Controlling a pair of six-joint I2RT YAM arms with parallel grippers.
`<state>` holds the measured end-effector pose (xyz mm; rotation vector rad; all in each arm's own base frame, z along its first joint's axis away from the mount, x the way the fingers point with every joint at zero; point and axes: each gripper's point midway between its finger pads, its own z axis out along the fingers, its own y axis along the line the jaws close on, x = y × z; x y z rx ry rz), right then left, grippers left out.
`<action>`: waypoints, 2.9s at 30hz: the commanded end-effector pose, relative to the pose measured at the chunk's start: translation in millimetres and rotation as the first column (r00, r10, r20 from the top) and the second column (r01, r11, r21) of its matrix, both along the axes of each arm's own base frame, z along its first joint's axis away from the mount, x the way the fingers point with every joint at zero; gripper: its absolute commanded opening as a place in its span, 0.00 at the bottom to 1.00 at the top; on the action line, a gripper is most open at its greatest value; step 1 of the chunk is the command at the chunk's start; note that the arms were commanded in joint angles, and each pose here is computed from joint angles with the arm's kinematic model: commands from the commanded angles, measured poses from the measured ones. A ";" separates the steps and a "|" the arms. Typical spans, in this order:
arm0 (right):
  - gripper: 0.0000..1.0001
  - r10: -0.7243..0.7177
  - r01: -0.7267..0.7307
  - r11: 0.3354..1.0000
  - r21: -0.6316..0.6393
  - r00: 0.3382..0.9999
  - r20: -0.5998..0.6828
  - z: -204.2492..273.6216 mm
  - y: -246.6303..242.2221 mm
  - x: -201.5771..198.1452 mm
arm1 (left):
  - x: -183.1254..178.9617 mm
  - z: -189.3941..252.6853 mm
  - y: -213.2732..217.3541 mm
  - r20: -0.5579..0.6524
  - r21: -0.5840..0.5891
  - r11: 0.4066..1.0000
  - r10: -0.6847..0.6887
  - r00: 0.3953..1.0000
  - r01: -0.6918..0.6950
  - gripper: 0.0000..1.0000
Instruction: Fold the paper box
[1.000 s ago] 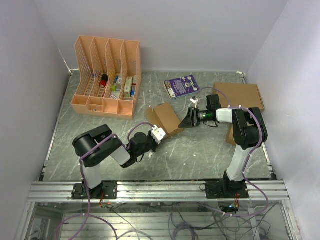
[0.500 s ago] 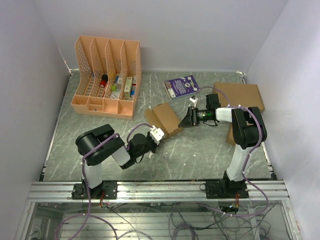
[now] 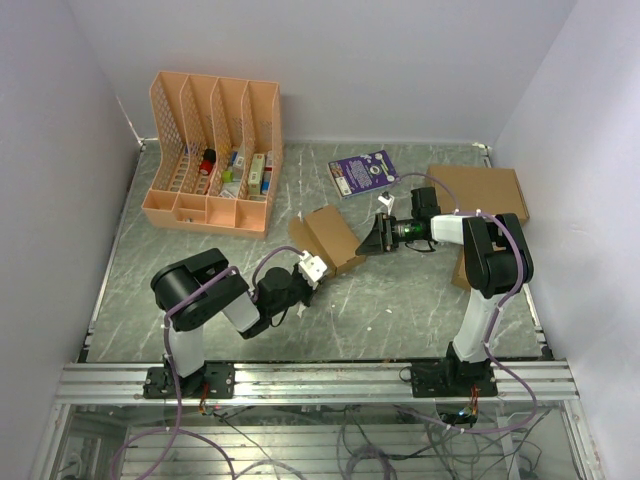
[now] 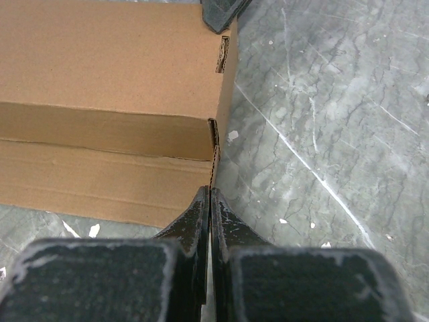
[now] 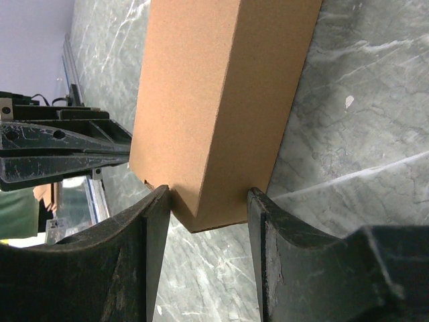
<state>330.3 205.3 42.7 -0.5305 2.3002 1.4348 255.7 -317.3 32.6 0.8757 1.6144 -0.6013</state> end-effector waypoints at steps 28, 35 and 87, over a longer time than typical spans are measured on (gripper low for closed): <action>0.48 0.014 -0.014 0.999 -0.043 1.000 0.001 -12.0 0.8 -0.5 | 10.5 30.6 -17.0 -0.005 -0.082 0.997 -0.003 1.000 0.003 0.07; 0.48 0.016 -0.016 0.999 -0.046 1.000 0.001 -12.8 0.7 -0.7 | 12.4 33.1 -21.9 -0.027 -0.101 0.995 0.001 1.000 -0.004 0.07; 0.47 0.035 -0.034 0.998 -0.061 0.999 0.004 -15.6 4.6 -3.7 | 21.6 53.9 -25.6 -0.006 0.005 1.000 0.002 1.000 -0.002 0.07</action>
